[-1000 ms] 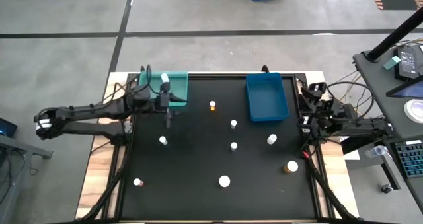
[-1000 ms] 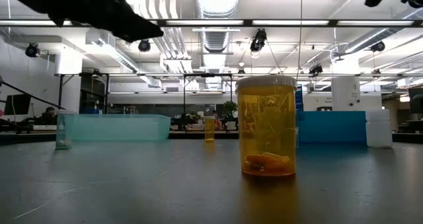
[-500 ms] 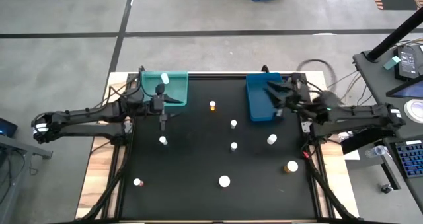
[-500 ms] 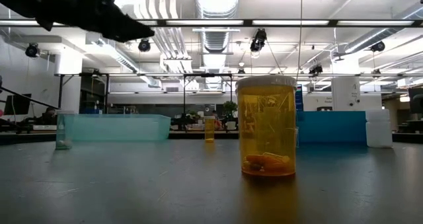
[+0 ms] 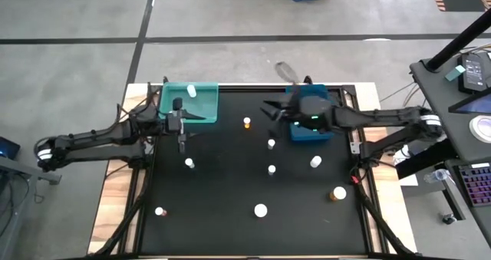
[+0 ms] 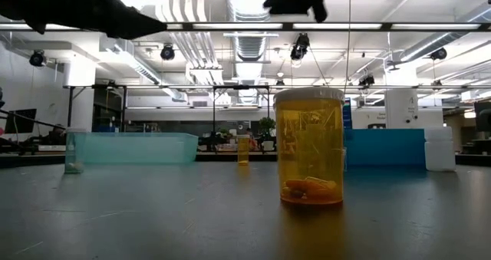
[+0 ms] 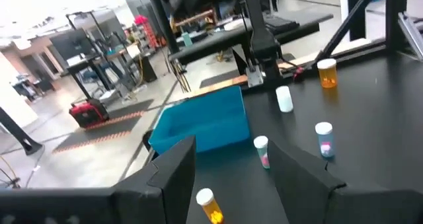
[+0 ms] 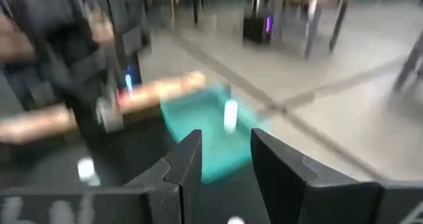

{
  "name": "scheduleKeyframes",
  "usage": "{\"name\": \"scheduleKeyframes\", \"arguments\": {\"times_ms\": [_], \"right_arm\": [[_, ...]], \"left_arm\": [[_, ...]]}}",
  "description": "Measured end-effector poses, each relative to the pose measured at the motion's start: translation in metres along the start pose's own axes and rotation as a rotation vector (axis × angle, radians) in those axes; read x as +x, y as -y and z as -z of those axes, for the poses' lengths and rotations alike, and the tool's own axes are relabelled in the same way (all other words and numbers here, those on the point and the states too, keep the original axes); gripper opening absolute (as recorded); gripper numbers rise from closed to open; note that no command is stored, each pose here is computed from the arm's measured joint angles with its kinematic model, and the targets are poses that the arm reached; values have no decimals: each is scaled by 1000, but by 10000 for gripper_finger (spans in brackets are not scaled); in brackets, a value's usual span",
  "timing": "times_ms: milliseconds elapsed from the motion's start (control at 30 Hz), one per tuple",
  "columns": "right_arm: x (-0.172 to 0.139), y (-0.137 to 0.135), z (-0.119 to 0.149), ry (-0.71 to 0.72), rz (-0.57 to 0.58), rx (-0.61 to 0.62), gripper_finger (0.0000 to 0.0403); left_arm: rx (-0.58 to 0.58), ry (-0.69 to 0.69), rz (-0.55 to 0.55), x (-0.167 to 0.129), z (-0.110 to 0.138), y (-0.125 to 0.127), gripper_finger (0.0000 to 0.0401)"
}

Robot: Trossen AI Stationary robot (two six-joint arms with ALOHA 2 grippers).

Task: Pick and place medicine bottles into bin by pill shape (circle, oval)
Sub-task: Put the orange tablet bottle into the blue bin

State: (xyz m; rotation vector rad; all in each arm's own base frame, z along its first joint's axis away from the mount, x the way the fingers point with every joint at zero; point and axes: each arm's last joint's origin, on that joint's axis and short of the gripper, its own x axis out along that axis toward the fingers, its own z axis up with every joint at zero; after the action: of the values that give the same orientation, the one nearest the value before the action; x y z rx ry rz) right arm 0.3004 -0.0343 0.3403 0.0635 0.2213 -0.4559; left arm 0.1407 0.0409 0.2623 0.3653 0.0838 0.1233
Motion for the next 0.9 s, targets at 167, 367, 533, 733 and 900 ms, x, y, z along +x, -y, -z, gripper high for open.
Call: {"name": "scheduleKeyframes", "arguments": {"times_ms": [167,367,533,733,900], "right_arm": [[28,-2,-14,-95,39,2,121],[70,-4,-4,-248,80,-17,121],[102,5,5,-330,139,9,121],[135,22,28,-490,154,123,121],[153,35,51,-594,184,200,121]], "left_arm": [[-1,-4,-3,-9,-1,1,172],[-2,-5,-7,-15,-1,2,172],[-2,2,-13,-17,-2,2,172],[-3,0,-13,-17,-2,2,172],[-2,3,-15,-17,-2,2,172]]}}
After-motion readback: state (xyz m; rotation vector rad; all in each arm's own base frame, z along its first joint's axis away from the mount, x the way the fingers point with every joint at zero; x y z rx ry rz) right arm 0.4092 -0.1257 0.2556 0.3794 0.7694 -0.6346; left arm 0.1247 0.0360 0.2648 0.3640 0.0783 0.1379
